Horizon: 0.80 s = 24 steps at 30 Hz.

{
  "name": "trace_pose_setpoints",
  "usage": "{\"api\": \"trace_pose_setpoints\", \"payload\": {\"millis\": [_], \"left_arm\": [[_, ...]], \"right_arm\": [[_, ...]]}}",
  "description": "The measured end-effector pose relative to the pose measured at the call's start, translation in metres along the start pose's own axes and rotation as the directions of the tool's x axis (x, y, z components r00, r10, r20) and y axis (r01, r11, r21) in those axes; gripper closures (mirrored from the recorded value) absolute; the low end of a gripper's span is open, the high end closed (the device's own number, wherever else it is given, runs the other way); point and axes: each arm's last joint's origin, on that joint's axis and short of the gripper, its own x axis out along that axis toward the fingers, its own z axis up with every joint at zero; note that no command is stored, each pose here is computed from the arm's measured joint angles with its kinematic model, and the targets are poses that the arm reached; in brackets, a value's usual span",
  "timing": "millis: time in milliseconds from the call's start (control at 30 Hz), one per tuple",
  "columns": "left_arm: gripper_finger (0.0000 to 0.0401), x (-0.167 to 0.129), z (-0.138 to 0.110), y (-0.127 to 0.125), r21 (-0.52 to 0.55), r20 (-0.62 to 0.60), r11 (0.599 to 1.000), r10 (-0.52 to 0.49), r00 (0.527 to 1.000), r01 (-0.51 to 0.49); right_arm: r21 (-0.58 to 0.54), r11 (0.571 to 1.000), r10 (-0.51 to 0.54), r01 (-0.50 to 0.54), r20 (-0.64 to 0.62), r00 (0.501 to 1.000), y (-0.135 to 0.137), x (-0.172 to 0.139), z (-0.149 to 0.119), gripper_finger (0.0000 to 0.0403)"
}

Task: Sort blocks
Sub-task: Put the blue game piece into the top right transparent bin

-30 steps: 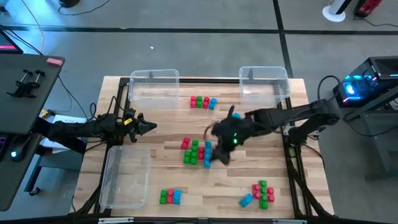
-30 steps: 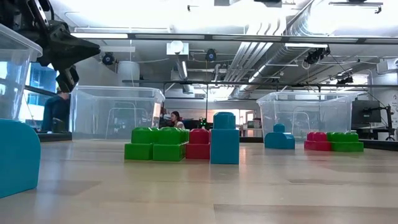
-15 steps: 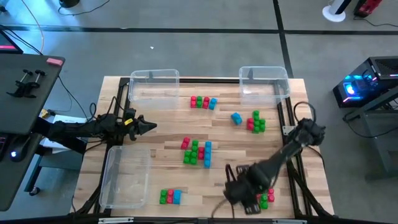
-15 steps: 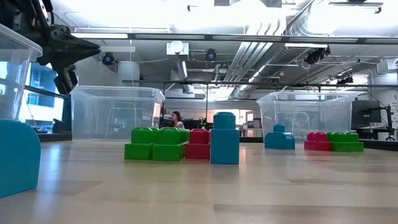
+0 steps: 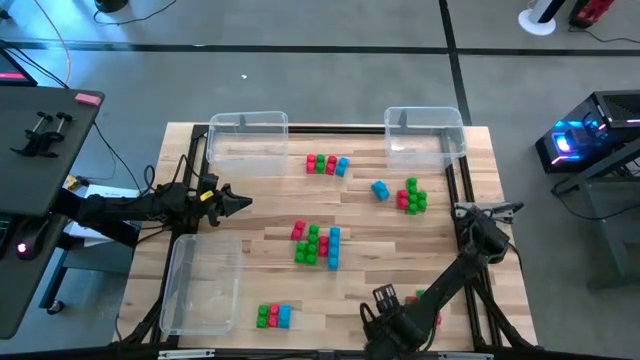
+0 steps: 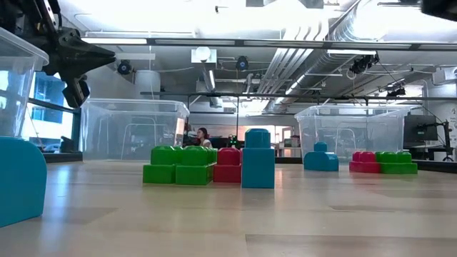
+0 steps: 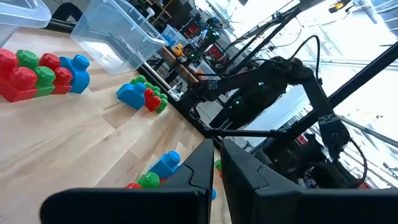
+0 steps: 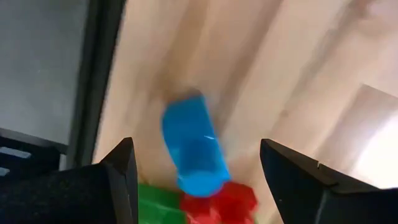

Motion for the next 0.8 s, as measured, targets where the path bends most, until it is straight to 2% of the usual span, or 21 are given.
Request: {"api": "trace_pose_setpoints", "payload": {"millis": [200,300,433,567,667,733,800], "left_arm": [[0.0382,0.0,0.0,0.0,0.0,0.0,1.0,0.0,1.0,0.0],[0.0382,0.0,0.0,0.0,0.0,0.0,1.0,0.0,1.0,0.0],[0.0382,0.0,0.0,0.0,0.0,0.0,1.0,0.0,1.0,0.0],[0.0382,0.0,0.0,0.0,0.0,0.0,1.0,0.0,1.0,0.0],[0.0382,0.0,0.0,0.0,0.001,0.0,1.0,0.0,1.0,0.0],[0.0382,0.0,0.0,0.0,0.006,0.001,1.0,0.0,1.0,0.0],[0.0382,0.0,0.001,-0.001,0.001,0.008,1.0,-0.007,1.0,0.007]], "right_arm": [[-0.019,1.0,-0.017,0.017,0.0,1.0,0.014,0.023,0.005,0.0179],[-0.029,0.999,-0.034,0.033,-0.027,0.999,0.017,0.034,0.004,0.0192],[-0.032,0.997,-0.066,0.064,-0.07,0.995,0.015,0.039,0.002,0.0244],[-0.04,0.991,-0.128,0.124,-0.102,0.987,0.012,0.039,-0.002,0.0318],[-0.054,0.991,-0.132,0.126,-0.121,0.984,0.007,0.038,-0.002,0.0374],[-0.069,0.99,-0.128,0.12,-0.135,0.982,0.003,0.035,0.0,0.0391],[-0.094,0.986,-0.148,0.136,-0.134,0.98,-0.002,0.031,0.003,0.0387]]}}
